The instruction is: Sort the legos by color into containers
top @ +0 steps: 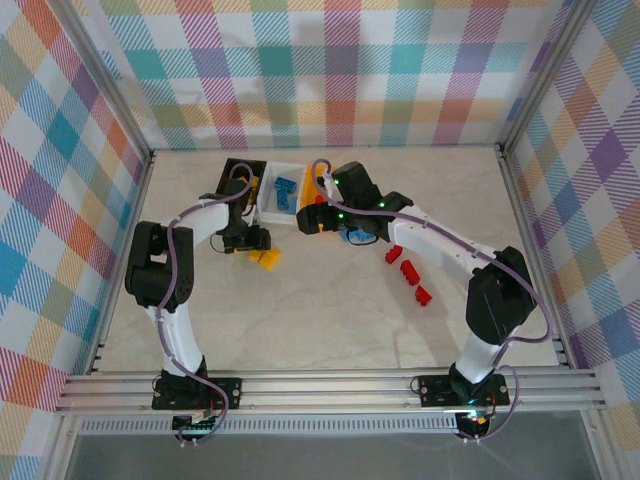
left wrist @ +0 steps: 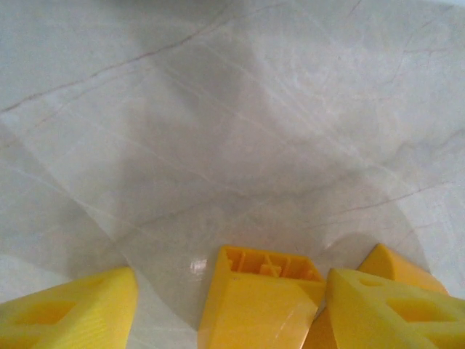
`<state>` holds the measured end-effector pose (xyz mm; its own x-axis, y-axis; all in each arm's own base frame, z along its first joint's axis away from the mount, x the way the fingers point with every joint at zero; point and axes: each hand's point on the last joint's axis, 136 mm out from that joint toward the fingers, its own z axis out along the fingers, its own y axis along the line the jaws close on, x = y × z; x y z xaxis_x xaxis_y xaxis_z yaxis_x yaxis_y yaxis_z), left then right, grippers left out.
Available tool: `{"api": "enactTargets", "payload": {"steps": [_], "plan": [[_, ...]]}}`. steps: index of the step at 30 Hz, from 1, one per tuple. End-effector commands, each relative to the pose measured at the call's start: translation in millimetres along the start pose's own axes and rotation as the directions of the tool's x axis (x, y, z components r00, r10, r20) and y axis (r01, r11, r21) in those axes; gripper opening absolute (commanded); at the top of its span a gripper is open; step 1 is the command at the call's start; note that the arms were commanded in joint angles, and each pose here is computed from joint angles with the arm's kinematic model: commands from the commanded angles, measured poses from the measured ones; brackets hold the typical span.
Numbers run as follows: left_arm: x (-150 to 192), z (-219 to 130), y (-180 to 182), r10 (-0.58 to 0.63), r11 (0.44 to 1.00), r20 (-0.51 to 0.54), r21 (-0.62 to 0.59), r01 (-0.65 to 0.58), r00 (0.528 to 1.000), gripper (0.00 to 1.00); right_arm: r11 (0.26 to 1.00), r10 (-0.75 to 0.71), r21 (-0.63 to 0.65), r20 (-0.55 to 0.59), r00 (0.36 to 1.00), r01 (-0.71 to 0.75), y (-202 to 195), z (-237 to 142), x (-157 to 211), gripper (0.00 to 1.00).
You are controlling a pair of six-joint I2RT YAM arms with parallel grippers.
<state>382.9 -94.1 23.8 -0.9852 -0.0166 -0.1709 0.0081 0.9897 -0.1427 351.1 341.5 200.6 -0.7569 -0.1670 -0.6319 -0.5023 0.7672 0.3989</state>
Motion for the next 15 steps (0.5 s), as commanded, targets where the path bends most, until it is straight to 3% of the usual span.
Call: {"api": "enactTargets", "payload": {"steps": [1, 15], "plan": [[46.8, 0.3, 4.5, 0.006, 0.999, -0.161, -0.031, -0.011, 0.987, 0.67, 1.000, 0.005, -0.012, 0.024, 1.000, -0.005, 6.2, -5.0, -1.4, 0.84], [29.7, -3.2, -2.8, 0.034, 0.998, -0.155, -0.037, -0.041, 0.987, 0.41, 1.000, -0.019, 0.002, 0.026, 0.999, 0.019, 5.7, -10.7, 2.0, 0.84]]}}
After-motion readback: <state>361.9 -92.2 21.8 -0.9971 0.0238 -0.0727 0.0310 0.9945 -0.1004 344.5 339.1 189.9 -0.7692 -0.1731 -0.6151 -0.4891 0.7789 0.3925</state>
